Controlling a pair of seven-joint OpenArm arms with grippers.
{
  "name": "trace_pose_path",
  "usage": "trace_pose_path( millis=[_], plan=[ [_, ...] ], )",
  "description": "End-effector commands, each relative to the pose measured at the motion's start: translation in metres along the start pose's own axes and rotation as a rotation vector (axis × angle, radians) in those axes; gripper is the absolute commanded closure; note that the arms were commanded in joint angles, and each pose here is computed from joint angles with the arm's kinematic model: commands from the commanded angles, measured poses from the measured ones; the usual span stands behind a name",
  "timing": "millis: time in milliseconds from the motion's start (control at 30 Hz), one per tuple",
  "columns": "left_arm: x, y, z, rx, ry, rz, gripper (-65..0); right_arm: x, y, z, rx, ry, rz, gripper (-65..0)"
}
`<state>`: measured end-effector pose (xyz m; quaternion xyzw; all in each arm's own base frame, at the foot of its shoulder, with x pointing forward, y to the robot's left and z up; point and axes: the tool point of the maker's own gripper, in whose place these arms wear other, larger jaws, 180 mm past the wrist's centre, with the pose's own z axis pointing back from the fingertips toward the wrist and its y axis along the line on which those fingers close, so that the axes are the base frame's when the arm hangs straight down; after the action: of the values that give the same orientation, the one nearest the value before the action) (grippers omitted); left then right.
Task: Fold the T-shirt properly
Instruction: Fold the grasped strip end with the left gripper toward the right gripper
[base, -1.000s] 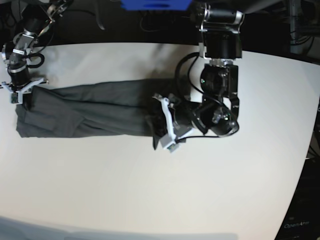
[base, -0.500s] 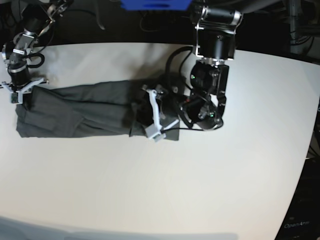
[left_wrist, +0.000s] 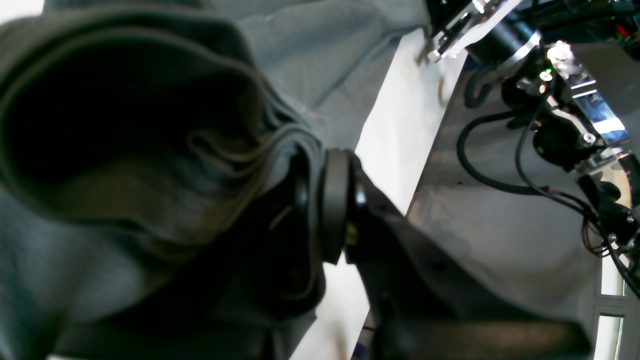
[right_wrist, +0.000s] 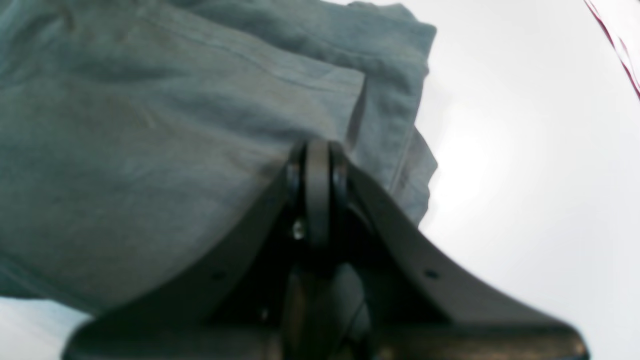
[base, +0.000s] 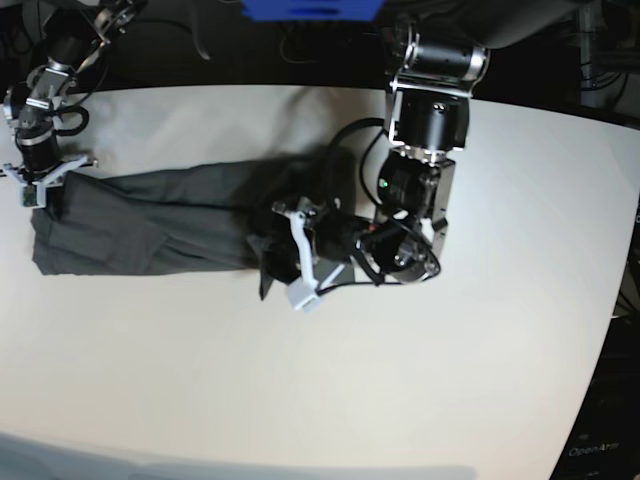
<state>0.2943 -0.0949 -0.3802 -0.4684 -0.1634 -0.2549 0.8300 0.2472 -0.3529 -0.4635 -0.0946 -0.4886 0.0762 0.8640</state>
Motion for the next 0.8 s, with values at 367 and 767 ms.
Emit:
trace_pose_path(
  millis=[367, 767],
  plan=[
    [0.029, -0.033, -0.01, -0.102, -0.082, -0.059, -3.2, -0.09, 0.062, 0.018, 0.187, 0.428, 0.102, -0.3],
    [0.036, -0.032, -0.019, -0.141, -0.136, -0.001, -3.2, -0.089, 0.062, 0.017, 0.188, 0.426, 0.103, -0.3]
  ],
)
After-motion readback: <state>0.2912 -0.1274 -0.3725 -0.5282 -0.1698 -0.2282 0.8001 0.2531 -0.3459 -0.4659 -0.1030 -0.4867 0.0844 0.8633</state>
